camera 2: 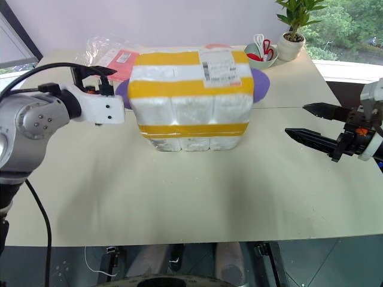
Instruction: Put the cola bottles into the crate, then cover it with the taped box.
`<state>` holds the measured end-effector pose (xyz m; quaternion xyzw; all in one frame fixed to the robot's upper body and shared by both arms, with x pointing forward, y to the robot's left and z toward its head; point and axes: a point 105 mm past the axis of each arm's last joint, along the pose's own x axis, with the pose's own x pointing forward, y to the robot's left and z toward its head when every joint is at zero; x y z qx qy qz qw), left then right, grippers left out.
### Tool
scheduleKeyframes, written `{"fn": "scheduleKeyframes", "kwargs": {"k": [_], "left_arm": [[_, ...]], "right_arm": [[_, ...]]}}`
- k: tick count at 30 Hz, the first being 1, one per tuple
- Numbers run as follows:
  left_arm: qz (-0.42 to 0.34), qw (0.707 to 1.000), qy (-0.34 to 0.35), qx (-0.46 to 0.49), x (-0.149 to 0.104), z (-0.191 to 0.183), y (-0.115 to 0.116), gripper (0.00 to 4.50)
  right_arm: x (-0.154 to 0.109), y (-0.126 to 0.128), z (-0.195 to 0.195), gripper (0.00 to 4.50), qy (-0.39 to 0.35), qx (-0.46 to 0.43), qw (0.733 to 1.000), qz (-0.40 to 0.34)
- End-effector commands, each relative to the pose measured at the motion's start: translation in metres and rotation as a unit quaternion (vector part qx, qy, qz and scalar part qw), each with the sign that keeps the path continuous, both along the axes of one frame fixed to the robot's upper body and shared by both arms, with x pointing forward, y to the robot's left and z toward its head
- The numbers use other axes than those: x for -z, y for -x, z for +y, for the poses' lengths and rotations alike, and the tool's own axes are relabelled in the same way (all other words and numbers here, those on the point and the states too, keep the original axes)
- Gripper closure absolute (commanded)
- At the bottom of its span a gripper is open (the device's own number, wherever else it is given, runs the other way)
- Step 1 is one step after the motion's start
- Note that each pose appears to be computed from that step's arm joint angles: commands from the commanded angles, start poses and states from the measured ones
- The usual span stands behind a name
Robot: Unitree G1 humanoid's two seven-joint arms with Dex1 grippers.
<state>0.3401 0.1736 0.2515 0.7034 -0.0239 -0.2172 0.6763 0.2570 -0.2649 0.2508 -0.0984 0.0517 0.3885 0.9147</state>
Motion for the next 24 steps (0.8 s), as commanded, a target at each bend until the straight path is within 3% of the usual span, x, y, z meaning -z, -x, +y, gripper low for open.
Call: {"fn": "scheduleKeyframes", "kwargs": {"k": [1,4,7,9,12,14,17,24], "left_arm": [[-0.028,0.999,0.030,-0.017,-0.024,0.011,0.008,0.02],[-0.004,0.995,0.095,-0.037,-0.032,0.026,0.012,0.02],[0.095,0.965,0.241,-0.027,-0.029,0.038,0.023,0.02],[0.229,0.890,0.394,0.035,-0.029,0.041,0.048,0.02],[0.344,0.788,0.504,0.086,-0.039,0.062,0.079,0.02],[0.384,0.746,0.538,0.079,-0.040,0.082,0.090,0.02],[0.431,0.723,0.535,0.077,-0.032,0.092,0.099,0.02],[0.445,0.727,0.518,0.069,-0.016,0.087,0.091,0.02]], "right_arm": [[-0.014,0.004,-0.002,0.00,0.007,0.001,1.000,-0.027],[-0.013,0.004,-0.004,0.00,0.011,0.004,1.000,-0.024],[-0.012,0.004,-0.005,0.00,0.014,0.004,1.000,-0.019],[-0.010,0.004,-0.005,0.00,0.020,0.000,1.000,-0.015],[-0.009,0.004,-0.006,0.00,0.031,-0.009,0.999,-0.008],[-0.007,0.003,-0.006,0.00,0.046,-0.019,0.999,-0.003],[-0.005,0.000,-0.002,0.00,0.061,-0.044,0.997,0.005],[0.004,-0.011,0.017,0.00,0.078,-0.096,0.992,0.008]]}}
